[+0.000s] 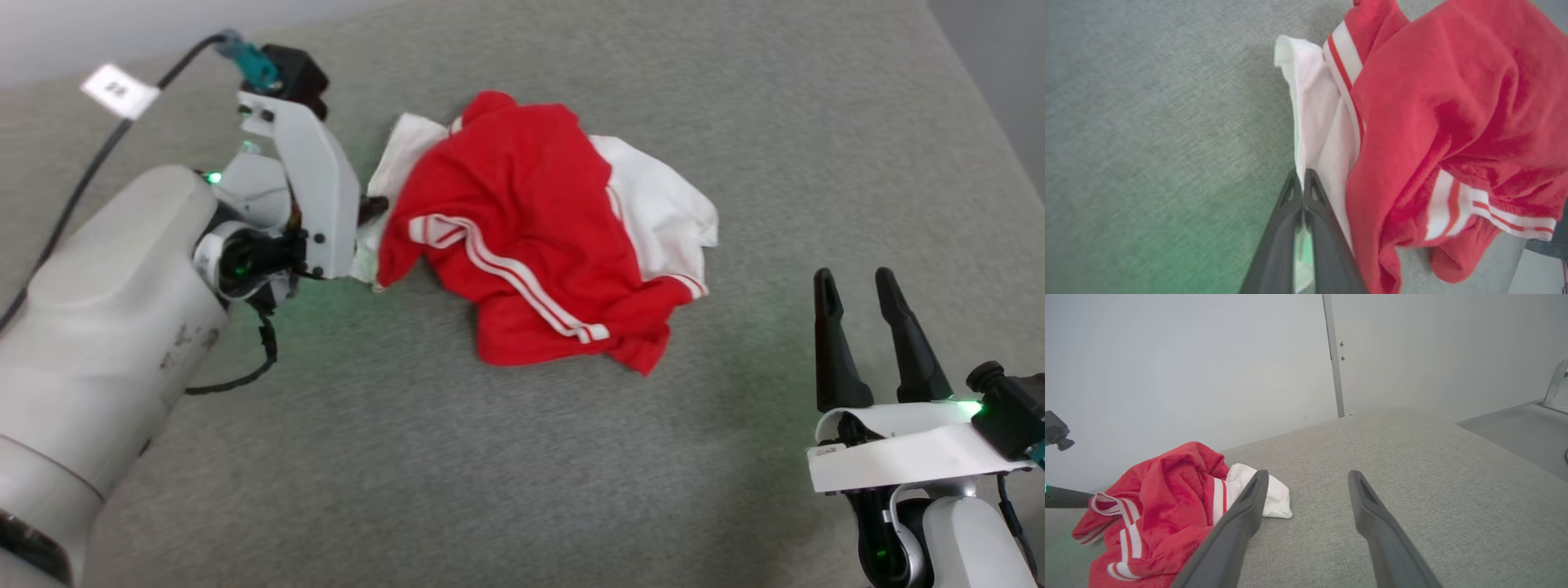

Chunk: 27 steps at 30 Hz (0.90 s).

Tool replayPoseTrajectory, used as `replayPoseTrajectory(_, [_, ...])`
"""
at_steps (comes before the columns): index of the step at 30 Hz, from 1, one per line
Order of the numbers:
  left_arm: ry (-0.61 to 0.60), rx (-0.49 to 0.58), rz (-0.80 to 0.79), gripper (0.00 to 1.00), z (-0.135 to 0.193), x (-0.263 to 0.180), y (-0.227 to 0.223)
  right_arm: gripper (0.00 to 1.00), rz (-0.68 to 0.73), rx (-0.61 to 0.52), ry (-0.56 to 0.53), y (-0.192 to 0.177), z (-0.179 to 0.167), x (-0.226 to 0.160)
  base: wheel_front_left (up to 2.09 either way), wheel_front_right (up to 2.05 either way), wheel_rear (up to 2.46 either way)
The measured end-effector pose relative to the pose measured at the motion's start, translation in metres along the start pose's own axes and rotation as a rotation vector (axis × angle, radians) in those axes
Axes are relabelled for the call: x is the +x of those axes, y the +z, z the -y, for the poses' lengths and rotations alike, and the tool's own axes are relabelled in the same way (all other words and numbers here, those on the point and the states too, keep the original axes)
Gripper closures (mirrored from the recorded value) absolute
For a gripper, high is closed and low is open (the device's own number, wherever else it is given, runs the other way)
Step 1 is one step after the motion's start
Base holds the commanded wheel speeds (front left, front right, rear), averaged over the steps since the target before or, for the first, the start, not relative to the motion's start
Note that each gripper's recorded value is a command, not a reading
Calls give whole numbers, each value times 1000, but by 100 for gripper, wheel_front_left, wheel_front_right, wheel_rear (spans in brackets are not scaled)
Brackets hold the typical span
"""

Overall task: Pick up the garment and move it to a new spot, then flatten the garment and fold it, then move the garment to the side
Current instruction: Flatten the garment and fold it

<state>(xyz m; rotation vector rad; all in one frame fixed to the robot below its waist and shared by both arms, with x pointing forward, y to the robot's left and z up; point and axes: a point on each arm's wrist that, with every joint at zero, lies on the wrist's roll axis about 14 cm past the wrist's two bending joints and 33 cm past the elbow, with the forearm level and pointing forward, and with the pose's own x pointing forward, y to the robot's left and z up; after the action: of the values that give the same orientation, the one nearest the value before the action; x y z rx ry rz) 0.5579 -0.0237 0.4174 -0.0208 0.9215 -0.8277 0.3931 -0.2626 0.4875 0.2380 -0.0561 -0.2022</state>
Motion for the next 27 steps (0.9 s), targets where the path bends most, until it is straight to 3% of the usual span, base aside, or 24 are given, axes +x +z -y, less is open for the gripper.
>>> replayPoseTrajectory(7, [75, -121, 166, 100, -28, -42, -3, 0, -7, -10, 71, -5, -23, 2, 0, 0, 0])
replayPoseTrajectory(15, [232, -248, 217, 100, -72, -113, -70, 0, 4, 4, 162, -2, -54, -4, 0, 0, 0])
replayPoseTrajectory(20, [352, -278, 245, 100, -95, -159, -107, 0, 16, 19, 209, 2, -71, -7, 0, 0, 0])
replayPoseTrajectory(27, [441, -308, 346, 100, -108, -196, -112, 0, 35, 29, 253, 8, -85, -9, 0, 0, 0])
